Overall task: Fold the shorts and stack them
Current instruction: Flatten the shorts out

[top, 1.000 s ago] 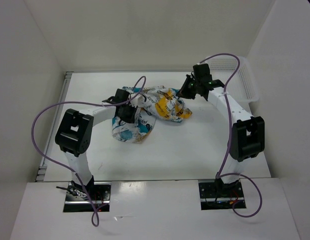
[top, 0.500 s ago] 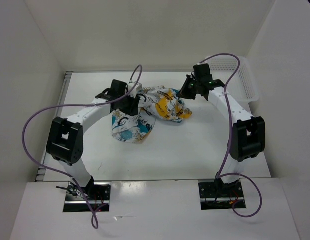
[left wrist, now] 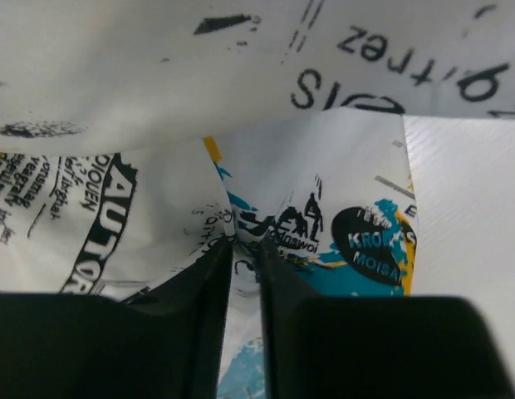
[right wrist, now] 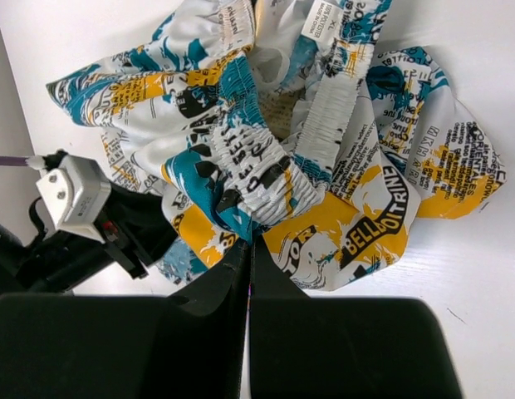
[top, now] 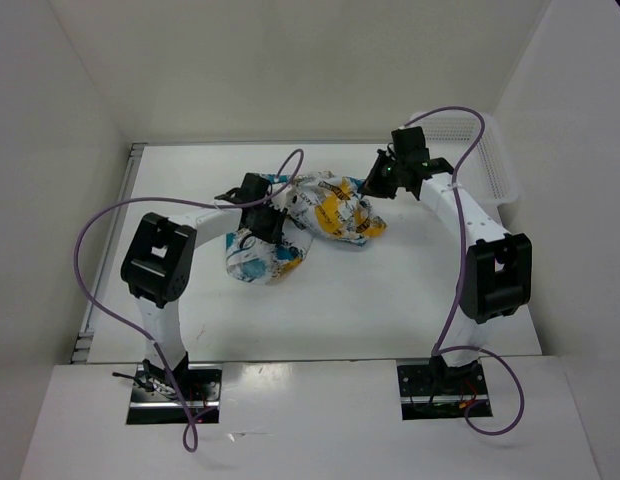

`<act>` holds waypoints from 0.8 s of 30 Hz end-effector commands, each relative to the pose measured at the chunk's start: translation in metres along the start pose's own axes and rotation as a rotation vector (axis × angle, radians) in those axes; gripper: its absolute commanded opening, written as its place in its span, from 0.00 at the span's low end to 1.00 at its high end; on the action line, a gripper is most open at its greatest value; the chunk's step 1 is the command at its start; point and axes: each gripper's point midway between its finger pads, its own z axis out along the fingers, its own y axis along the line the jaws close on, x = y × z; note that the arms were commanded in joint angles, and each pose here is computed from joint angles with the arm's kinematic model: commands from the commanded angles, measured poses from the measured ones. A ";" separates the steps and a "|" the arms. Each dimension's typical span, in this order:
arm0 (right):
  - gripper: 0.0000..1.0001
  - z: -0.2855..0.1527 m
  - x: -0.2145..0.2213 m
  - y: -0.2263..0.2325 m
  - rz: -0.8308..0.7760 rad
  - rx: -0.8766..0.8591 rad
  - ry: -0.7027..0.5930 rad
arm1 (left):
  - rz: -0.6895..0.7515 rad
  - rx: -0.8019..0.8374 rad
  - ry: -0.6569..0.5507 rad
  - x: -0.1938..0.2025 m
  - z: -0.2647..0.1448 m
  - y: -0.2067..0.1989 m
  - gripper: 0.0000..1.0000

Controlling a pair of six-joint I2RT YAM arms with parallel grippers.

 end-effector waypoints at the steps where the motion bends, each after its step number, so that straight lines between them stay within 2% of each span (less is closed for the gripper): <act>1: 0.00 -0.024 -0.019 0.014 -0.028 -0.038 -0.064 | 0.021 -0.012 -0.048 -0.021 0.002 0.002 0.23; 2: 0.00 -0.024 -0.019 0.014 -0.028 -0.038 -0.064 | 0.016 -0.032 -0.029 -0.017 0.001 0.005 0.15; 3: 0.00 -0.024 -0.022 0.011 -0.022 -0.033 -0.069 | 0.017 -0.045 -0.035 -0.022 -0.008 0.005 0.02; 4: 0.00 -0.024 -0.022 0.011 -0.022 -0.033 -0.069 | 0.018 -0.054 -0.036 -0.023 -0.013 0.006 0.00; 8: 0.00 -0.031 -0.025 0.015 -0.043 -0.038 -0.078 | 0.004 -0.078 -0.125 -0.045 -0.053 0.015 0.00; 17: 0.00 -0.048 -0.058 0.027 -0.048 -0.064 -0.140 | -0.038 -0.094 -0.223 -0.062 -0.131 0.026 0.00; 24: 0.00 -0.076 -0.116 0.032 -0.006 -0.105 -0.252 | -0.160 -0.183 -0.316 -0.071 -0.198 0.087 0.00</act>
